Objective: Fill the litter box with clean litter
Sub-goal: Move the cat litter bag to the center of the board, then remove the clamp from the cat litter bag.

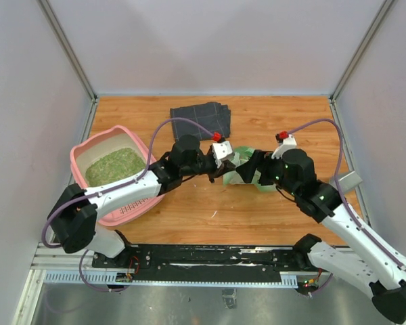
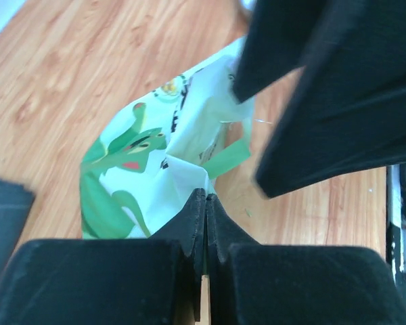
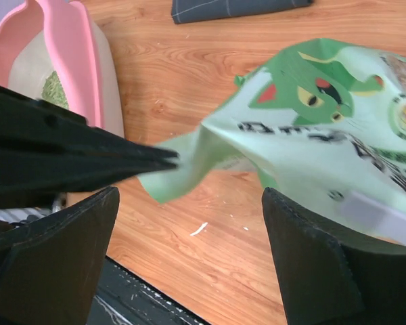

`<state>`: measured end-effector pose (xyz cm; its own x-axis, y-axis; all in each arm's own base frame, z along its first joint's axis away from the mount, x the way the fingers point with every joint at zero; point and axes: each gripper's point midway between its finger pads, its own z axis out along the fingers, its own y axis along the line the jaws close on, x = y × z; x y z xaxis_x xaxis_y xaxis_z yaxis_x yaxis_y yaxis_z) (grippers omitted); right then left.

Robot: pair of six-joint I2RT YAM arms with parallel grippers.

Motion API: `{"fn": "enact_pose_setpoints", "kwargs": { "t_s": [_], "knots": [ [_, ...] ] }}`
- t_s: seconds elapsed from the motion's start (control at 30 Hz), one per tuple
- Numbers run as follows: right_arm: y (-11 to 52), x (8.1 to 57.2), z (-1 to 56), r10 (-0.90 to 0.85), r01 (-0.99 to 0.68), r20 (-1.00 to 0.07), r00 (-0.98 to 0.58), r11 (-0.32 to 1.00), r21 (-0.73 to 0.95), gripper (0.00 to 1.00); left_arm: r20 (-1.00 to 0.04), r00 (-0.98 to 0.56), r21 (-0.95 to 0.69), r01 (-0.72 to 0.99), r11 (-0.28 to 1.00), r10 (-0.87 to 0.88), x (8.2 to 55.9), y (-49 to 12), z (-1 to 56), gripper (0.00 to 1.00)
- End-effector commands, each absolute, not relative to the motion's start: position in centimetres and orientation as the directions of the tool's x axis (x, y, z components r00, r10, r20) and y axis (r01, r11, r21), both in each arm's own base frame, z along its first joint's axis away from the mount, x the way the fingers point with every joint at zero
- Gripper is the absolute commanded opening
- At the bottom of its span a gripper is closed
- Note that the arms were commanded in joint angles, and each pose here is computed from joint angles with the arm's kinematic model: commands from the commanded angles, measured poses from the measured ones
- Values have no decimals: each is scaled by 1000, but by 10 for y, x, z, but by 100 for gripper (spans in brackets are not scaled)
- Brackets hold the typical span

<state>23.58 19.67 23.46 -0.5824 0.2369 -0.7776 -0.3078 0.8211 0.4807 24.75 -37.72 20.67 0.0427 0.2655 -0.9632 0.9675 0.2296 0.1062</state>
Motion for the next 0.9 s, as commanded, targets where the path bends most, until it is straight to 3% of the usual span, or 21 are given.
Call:
{"fn": "enact_pose_setpoints", "kwargs": {
  "t_s": [0.0, 0.2, 0.27, 0.43, 0.57, 0.63, 0.73, 0.87],
  "knots": [
    [184, 231, 231, 257, -290, -812, -523, 843, 453, 90, -987, -52, 26, 881, 473, 149, 274, -360, 259, 0],
    [164, 226, 237, 353, -197, -795, -493, 845, 497, 95, -973, -229, -148, 738, 659, 38, 289, -333, 279, 0],
    [161, 224, 241, 428, -172, -771, -471, 813, 556, 99, -958, -284, -228, 704, 672, -27, 291, -325, 285, 0],
    [156, 219, 242, 542, -171, -729, -417, 741, 649, 99, -935, -322, -330, 649, 686, -146, 289, -306, 295, 0],
    [150, 233, 242, 337, -261, -880, -334, 864, 430, 100, -934, -326, -332, 637, 696, -148, 287, -295, 301, 0],
    [151, 240, 245, 127, -351, -951, -283, 909, 226, 98, -926, -346, -350, 637, 686, -151, 284, -292, 303, 0],
    [153, 245, 260, -101, -435, -965, -244, 900, 16, 97, -911, -365, -398, 654, 643, -192, 281, -289, 314, 0],
    [156, 251, 277, -397, -556, -913, -97, 782, -281, 95, -910, -362, -403, 668, 626, -200, 288, -285, 323, 0]
  ]
}}
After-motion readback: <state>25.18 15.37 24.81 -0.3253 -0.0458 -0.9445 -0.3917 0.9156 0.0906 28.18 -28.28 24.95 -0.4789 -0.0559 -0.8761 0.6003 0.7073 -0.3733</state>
